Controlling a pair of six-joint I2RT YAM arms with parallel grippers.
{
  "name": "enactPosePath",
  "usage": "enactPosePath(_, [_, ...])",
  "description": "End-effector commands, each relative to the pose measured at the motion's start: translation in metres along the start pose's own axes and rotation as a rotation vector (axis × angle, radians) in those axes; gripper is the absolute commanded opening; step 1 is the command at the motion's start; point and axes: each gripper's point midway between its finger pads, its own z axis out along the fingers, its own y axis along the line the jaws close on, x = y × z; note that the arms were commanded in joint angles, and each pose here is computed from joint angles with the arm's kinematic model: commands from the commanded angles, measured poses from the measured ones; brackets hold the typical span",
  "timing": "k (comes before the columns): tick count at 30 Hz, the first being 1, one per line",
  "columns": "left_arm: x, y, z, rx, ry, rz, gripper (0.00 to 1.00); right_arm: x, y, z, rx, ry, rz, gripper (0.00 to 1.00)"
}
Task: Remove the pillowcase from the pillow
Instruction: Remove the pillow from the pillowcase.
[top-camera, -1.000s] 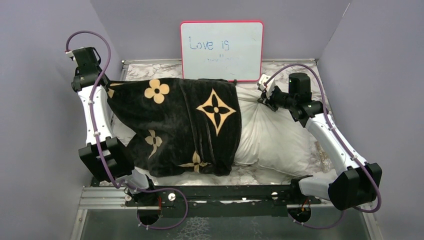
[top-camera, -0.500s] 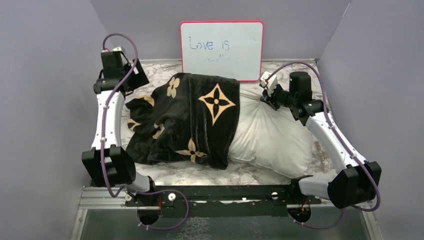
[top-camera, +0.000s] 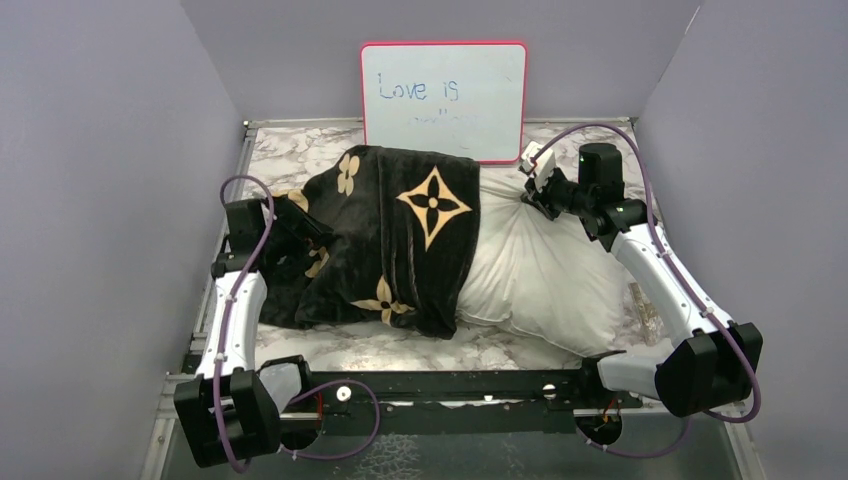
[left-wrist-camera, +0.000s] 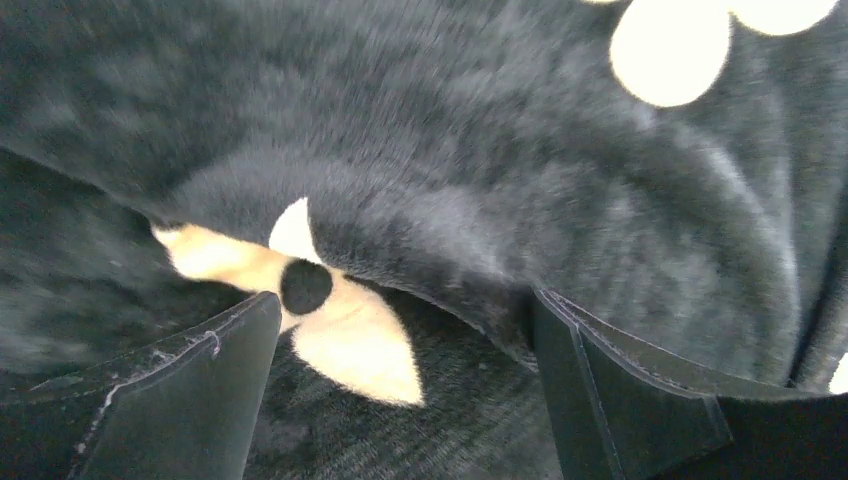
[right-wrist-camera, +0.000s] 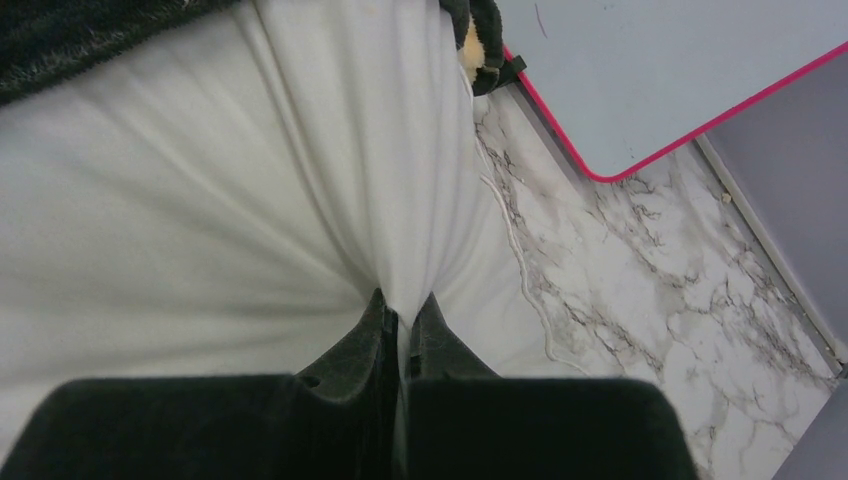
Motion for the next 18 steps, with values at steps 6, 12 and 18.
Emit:
enactPosePath(6, [0.026, -0.02, 0.017, 0.222, 0.049, -0.35, 0.96, -0.013, -0.031, -0.01, 0.127, -0.032, -0.062, 0.01])
enactPosePath(12, [0.008, -0.027, 0.03, 0.277, -0.004, -0.345, 0.98, -0.014, -0.029, -0.01, 0.115, -0.036, -0.062, 0.01])
enactPosePath(18, [-0.02, -0.04, 0.03, 0.339, -0.116, -0.373, 0.99, -0.009, -0.025, -0.012, 0.114, -0.033, -0.069, 0.01])
